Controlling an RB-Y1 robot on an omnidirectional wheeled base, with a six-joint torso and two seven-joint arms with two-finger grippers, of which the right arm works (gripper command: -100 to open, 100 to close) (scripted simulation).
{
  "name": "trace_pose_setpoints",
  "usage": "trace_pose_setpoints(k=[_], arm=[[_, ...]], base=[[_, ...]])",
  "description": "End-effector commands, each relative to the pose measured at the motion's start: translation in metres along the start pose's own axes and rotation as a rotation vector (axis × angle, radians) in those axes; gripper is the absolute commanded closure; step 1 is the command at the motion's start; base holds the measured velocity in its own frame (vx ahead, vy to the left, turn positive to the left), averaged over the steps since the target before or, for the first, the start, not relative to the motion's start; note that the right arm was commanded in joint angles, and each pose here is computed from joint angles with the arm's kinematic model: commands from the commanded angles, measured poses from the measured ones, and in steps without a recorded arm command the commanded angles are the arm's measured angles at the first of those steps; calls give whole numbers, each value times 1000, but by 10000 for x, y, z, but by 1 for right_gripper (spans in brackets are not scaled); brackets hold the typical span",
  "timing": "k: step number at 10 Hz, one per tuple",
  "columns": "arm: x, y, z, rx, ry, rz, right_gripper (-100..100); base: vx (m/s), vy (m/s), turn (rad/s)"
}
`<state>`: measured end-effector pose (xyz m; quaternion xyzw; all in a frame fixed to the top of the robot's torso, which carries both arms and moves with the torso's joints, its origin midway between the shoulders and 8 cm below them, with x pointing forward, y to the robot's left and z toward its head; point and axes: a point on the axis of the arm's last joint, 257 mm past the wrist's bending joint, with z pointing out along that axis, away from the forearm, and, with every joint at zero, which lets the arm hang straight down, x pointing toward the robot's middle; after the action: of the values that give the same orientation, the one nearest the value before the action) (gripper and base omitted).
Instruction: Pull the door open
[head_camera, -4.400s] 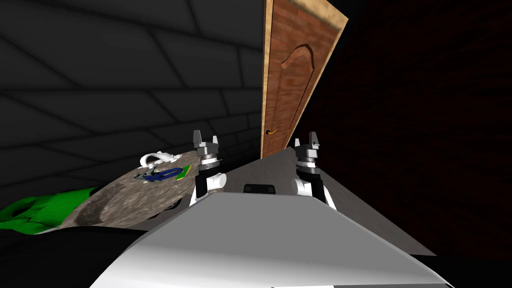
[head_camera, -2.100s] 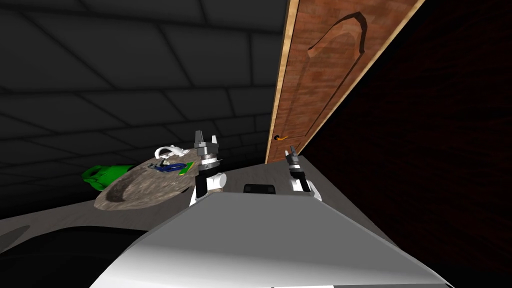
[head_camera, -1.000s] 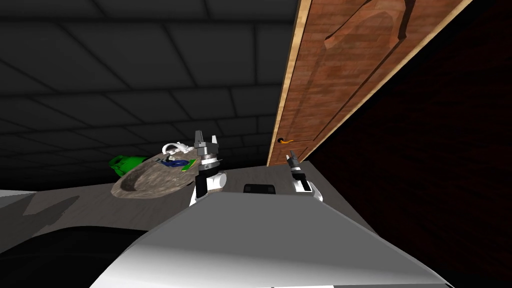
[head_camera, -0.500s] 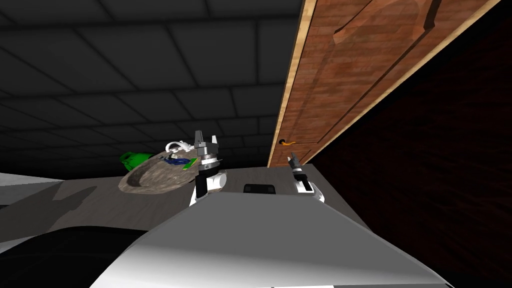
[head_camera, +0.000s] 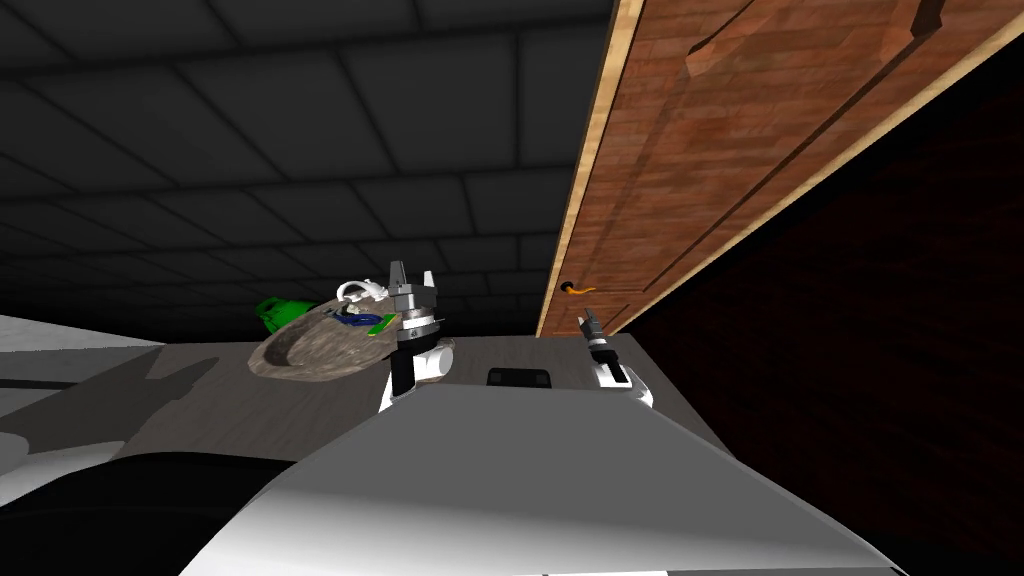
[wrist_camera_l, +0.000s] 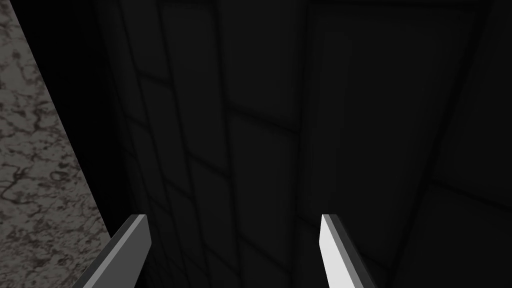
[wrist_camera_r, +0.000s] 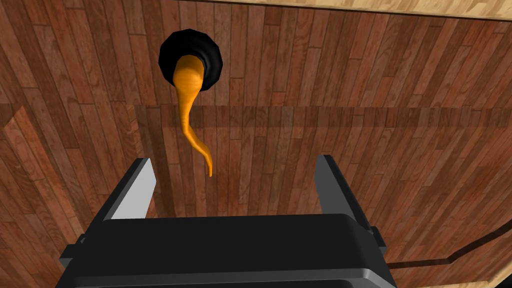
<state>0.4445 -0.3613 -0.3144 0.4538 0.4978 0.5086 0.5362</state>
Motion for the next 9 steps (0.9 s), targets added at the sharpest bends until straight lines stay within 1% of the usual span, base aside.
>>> trace_pose_setpoints(k=[1,2,3,7,8,9], arm=[[-97,-97,-19,20,-7,-6,-100],[-164,-140,-23,29,-12,-10,-100],[-239,-222,-52,47,-19,-14,-100],[-485,-403,-117,90,-43,-30,-100],[-530,-432,-130,97,-47,-32,-100],[-509,-401,-111,92,-44,-30,-100]], base=[[45,-37,67],[51,-45,129],[61,-51,130],[60,-70,95],[52,-60,75],[23,-28,15]])
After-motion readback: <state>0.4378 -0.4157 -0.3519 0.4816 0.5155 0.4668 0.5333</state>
